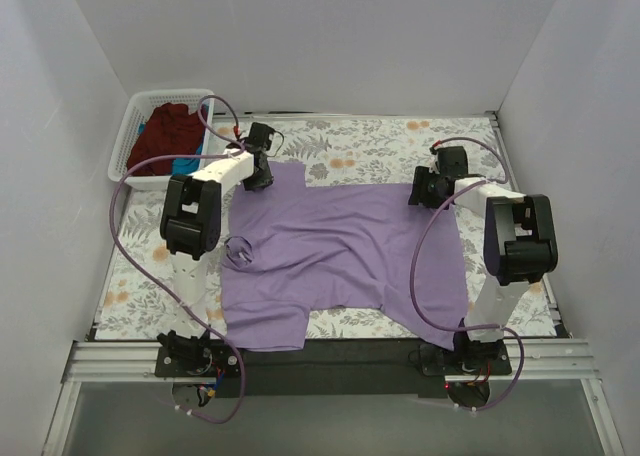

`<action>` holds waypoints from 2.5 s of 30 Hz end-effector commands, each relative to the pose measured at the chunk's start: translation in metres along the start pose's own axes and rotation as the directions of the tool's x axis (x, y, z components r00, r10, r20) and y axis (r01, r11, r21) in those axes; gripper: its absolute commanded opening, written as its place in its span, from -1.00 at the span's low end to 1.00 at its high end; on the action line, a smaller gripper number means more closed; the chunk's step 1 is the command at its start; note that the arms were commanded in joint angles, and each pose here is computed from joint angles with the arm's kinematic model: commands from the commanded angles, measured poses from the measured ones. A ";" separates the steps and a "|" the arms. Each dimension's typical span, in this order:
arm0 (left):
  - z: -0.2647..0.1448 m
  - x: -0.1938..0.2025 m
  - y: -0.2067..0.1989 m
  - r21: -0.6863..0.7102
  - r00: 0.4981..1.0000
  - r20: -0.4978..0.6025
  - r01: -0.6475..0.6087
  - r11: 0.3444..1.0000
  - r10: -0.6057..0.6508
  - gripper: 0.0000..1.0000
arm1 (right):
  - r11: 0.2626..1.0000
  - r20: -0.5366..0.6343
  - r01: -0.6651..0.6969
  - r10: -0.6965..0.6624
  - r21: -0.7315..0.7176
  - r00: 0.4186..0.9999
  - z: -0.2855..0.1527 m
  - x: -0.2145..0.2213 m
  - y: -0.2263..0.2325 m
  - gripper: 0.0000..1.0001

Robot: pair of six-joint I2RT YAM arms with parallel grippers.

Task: Fold and stack the t-shirts
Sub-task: Flatten the tshirt out

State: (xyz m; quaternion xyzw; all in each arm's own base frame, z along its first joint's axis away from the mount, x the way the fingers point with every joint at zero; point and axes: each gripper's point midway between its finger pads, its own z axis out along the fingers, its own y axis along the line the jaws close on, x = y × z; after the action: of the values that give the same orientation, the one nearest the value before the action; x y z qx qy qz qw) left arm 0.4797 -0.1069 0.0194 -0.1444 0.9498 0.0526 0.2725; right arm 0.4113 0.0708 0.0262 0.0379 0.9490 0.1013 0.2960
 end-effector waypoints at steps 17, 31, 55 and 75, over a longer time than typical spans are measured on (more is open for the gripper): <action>0.029 -0.147 -0.088 0.339 0.954 0.290 -0.035 0.940 -0.069 0.00 | 0.986 0.111 -0.121 0.134 -0.116 0.985 0.030 -0.118 -0.038 0.36; -0.093 -0.132 -0.057 0.335 0.930 0.358 -0.046 0.941 -0.082 0.23 | 0.988 0.153 0.026 -0.003 -0.151 0.988 -0.047 -0.076 0.021 0.36; 0.000 -0.043 0.014 0.020 0.978 0.198 -0.075 0.997 0.069 -0.14 | 0.352 0.218 0.556 -0.664 -0.753 0.715 -0.113 0.168 0.345 0.20; 0.043 -0.052 0.008 0.033 0.955 0.224 -0.206 0.978 0.194 0.07 | 0.029 0.092 0.708 -0.987 -0.706 0.133 -0.111 0.293 0.284 0.23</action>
State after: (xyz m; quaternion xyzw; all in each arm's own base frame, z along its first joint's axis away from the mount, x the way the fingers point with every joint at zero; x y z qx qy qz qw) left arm 0.5376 -0.0832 0.0256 -0.0584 0.9207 0.0590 0.3813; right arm 0.1106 0.4055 0.0294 -0.6633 0.6933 0.2584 0.1126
